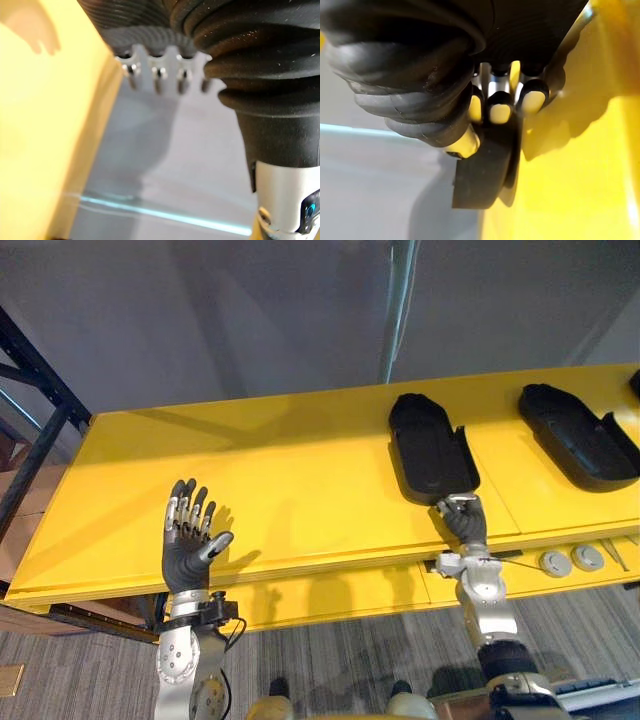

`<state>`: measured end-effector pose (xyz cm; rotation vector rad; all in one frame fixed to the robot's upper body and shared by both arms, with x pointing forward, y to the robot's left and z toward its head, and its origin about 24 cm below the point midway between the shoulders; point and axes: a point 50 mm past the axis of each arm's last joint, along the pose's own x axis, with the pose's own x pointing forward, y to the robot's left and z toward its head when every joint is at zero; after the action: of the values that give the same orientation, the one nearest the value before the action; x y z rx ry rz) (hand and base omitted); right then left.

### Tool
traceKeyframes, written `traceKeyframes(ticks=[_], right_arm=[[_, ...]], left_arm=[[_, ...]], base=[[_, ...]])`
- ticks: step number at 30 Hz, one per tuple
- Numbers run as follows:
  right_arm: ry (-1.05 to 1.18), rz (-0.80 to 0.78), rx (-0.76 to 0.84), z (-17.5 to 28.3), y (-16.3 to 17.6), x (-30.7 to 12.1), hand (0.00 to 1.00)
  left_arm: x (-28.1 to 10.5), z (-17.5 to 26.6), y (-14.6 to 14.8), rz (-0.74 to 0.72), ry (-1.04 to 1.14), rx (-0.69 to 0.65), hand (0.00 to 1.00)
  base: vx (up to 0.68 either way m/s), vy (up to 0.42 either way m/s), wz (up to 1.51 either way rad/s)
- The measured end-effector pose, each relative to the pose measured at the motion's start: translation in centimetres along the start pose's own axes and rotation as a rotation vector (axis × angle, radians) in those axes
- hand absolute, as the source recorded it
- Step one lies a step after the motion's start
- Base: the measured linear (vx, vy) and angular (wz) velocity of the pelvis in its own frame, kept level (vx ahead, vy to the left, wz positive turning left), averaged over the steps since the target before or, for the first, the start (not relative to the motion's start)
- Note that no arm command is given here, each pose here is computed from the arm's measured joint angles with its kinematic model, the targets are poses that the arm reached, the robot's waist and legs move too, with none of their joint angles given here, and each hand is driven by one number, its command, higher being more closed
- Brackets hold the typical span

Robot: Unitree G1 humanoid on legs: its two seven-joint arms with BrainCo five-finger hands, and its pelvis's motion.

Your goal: Walk over and take plastic housings, then place them on the shelf

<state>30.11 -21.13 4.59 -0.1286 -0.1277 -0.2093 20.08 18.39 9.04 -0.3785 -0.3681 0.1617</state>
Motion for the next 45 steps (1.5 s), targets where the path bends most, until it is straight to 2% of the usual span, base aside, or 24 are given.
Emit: traceKeyframes(ticks=[16,19,21,22,23,26,31,36,41,45], right_arm=[[-0.069,-0.053,-0.001,1.5,-0.5,1.5,1.00],[-0.112,-0.163,0.092,2.1,-0.6,-0.3,1.00],[-0.155,-0.222,0.190,2.7,0.1,-3.3,1.00],[-0.157,-0.225,0.195,2.7,0.2,-3.5,0.00],[-0.208,-0.276,0.263,3.9,-0.1,-6.7,0.00],[-0.290,-0.309,0.281,5.8,-1.2,-8.7,0.00],[-0.333,-0.398,0.164,6.8,-5.4,-11.6,0.00],[-0.280,-0.490,0.088,6.4,-7.5,-14.2,0.00],[-0.181,-0.614,0.129,5.0,-8.9,-17.2,0.00],[-0.195,-0.556,0.190,5.0,-7.9,-17.2,0.00]], left_arm=[[0.2,0.1,-0.3,-0.020,-0.010,-0.001,0.00],[0.2,0.9,-1.5,-0.077,-0.073,0.040,0.00],[0.1,2.3,-3.0,-0.140,-0.158,0.049,0.00],[0.0,2.3,-3.1,-0.143,-0.161,0.049,0.00],[0.0,2.9,-4.5,-0.214,-0.212,0.034,0.00],[0.4,3.1,-5.7,-0.285,-0.233,0.009,0.00],[1.3,3.1,-8.4,-0.433,-0.252,-0.030,0.00],[1.9,2.1,-8.1,-0.352,-0.197,-0.021,0.00],[1.7,1.6,-8.5,-0.322,-0.174,-0.023,0.00],[1.7,1.7,-8.5,-0.300,-0.185,0.000,0.00]], base=[[-0.01,-0.002,0.03],[0.04,-0.016,-0.10],[0.07,-0.007,-0.39],[0.10,0.008,-0.62],[0.07,0.009,-0.61],[0.08,0.035,-0.85],[0.06,0.020,-0.69],[0.03,0.018,-0.43],[0.00,-0.014,-0.28],[-0.02,-0.018,-0.23]])
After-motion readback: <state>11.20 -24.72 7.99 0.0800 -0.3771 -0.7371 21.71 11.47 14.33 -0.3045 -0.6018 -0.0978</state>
